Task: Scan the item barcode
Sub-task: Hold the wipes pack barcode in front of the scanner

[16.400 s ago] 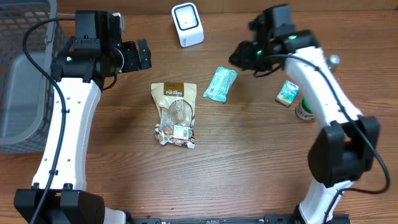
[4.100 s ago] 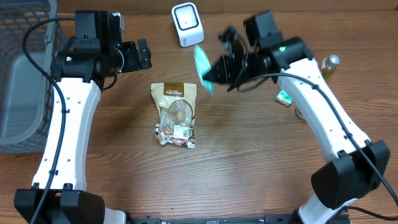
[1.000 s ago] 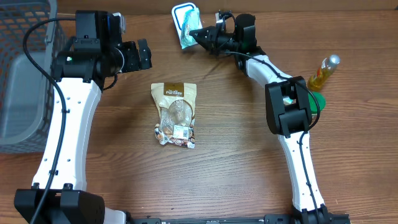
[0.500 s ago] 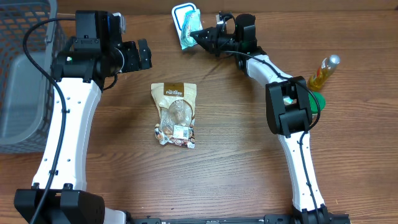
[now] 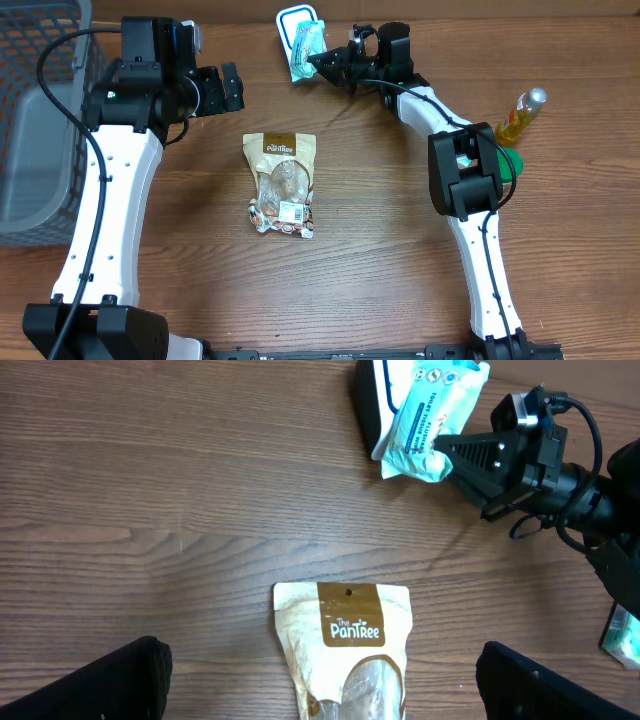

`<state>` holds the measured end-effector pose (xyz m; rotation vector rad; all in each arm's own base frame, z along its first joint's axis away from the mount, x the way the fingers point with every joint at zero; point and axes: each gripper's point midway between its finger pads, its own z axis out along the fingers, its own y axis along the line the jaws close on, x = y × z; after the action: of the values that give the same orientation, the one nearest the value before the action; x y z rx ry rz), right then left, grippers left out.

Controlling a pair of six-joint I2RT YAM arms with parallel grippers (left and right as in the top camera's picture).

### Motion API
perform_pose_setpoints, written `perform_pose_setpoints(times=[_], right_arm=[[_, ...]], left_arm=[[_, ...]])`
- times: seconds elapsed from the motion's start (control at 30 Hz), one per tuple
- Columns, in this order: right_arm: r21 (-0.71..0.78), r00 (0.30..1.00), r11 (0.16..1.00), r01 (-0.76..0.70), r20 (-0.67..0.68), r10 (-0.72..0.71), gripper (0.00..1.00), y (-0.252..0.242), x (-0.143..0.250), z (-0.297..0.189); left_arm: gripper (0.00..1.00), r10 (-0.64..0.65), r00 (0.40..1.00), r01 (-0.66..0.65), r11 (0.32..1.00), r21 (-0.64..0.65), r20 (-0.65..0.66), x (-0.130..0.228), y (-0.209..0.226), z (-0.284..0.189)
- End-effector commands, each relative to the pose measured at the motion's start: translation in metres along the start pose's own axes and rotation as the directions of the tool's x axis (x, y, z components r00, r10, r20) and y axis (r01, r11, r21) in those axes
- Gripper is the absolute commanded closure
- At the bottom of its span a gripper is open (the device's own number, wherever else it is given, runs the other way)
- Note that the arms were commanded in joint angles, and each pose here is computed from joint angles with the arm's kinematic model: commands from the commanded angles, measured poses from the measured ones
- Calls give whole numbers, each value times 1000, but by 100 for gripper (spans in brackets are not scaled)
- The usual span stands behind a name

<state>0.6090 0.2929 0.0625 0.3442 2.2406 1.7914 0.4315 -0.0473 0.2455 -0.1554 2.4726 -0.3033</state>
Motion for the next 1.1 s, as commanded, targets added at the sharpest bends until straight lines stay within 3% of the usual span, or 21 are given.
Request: perform_pose_setpoints(times=[0.0, 0.17, 0.47, 0.9, 1.07], right_arm=[[9, 997, 999, -30, 67, 30, 96, -3, -15, -4], [-8, 983, 986, -164, 77, 164, 96, -3, -20, -8], [-16, 959, 962, -273, 73, 273, 96, -3, -20, -9], [15, 949, 951, -310, 72, 308, 96, -12, -16, -9], [-14, 969, 971, -241, 50, 241, 96, -1, -16, -9]], left_arm=[[1, 27, 1000, -27, 1000, 2, 13, -4, -2, -3], [0, 27, 1000, -27, 1000, 2, 13, -4, -2, -3], [1, 27, 1000, -27, 1000, 2, 13, -4, -2, -3], [0, 27, 1000, -27, 1000, 2, 13, -4, -2, -3], [0, 27, 1000, -27, 1000, 2, 13, -4, -2, -3]])
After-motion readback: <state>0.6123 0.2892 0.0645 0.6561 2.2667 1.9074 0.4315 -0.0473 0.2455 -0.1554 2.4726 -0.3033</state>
